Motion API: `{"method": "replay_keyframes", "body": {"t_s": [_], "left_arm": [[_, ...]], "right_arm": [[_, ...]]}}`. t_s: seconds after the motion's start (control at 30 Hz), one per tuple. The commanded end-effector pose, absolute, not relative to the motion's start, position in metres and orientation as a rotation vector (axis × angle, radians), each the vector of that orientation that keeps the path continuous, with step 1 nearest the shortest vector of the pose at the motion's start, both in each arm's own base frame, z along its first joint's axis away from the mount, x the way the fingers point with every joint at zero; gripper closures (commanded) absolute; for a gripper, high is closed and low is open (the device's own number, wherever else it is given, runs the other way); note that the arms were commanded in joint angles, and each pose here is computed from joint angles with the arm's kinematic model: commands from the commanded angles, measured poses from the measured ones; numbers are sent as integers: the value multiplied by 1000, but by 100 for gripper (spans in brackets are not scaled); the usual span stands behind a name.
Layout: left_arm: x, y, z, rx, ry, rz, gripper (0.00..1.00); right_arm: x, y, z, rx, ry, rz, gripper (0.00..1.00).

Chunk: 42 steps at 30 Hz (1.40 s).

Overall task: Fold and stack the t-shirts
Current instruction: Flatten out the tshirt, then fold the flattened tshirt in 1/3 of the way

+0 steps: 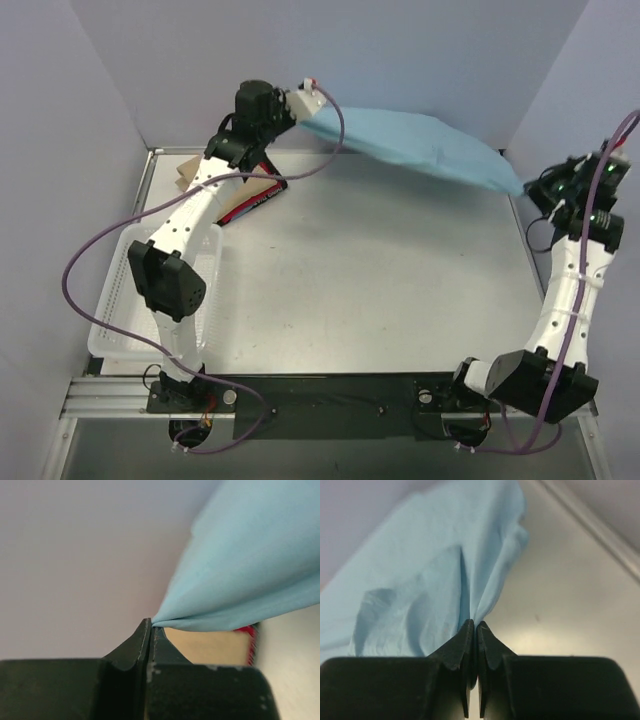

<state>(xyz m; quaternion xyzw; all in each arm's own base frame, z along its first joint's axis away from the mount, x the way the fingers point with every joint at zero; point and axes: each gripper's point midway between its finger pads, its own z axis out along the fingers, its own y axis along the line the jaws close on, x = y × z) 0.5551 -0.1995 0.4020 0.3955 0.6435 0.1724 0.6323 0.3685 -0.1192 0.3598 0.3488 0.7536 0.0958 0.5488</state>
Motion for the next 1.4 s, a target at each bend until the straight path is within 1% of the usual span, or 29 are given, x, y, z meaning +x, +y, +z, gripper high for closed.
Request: {"method": "replay_keyframes", "body": {"t_s": [0.0,0.03,0.07,0.1,0.13,0.17,0.2,0.27,0.37,0.43,0.5,0.53,0.63,0.7,0.73,0.8,0.87,0.9,0.93,1.0,1.03,1.07,1.13,1.17,1.2,1.3,1.37], "left_arm": [[482,-195,271,1226,1800,206,100],[471,-196,252,1267,1832,170,100],[450,-187,214,1332,1913,155,100],[427,-186,173,1413,1981,93,100],[414,-181,161,1448,2005,85,100],[398,-175,138,1494,2054,69,100],[386,-169,126,1531,2087,61,100],[361,-155,100,1604,2162,47,100],[329,-143,73,1710,2233,4,100],[315,-137,65,1777,2245,-18,100],[305,-133,64,1833,2240,-36,100],[299,-130,63,1870,2239,-43,100],[281,-118,60,1965,2260,-54,100],[268,-112,59,2018,2275,-86,100],[262,-112,58,2051,2268,-117,100],[248,-112,58,2091,2274,-192,100],[240,-117,57,2084,2279,-260,100],[240,-119,56,2067,2283,-268,100],[240,-123,56,2051,2281,-293,100],[245,-129,54,2015,2282,-299,100],[248,-131,53,2002,2282,-295,100],[250,-132,53,1998,2276,-287,100],[256,-133,53,1987,2278,-257,100],[256,-132,53,1985,2284,-252,100],[257,-132,54,1985,2283,-241,100],[259,-131,54,1977,2293,-228,100],[260,-132,54,1961,2305,-214,100]], "right_arm": [[297,-92,225,1052,2091,198,100],[279,-83,207,1124,2139,192,100],[257,-74,166,1216,2232,182,100],[247,-69,150,1266,2260,187,100],[226,-58,113,1381,2323,200,100],[215,-53,95,1443,2353,209,100],[201,-43,72,1539,2385,223,100],[182,-32,44,1647,2431,222,100],[159,-30,22,1769,2449,144,100],[146,-31,15,1839,2435,93,100],[134,-28,13,1897,2418,58,100],[124,-29,12,1943,2409,5,98],[97,-34,11,2041,2359,-126,98],[75,-38,12,2096,2354,-252,90],[72,-35,12,2120,2359,-252,71],[65,-34,16,2211,2316,-301,48],[60,-50,29,2202,2282,-424,40],[67,-66,45,2140,2247,-484,39],[86,-80,64,2066,2190,-463,39],[139,-99,90,1732,2209,-303,44],[169,-97,102,1494,2269,-192,44],[194,-87,118,1280,2310,-151,40],[218,-78,136,979,2415,-220,39],[216,-77,136,878,2490,-284,40],[226,-61,129,779,2576,-231,42],[228,-28,104,621,2803,-83,59],[230,-22,91,578,2875,-53,62]]}}
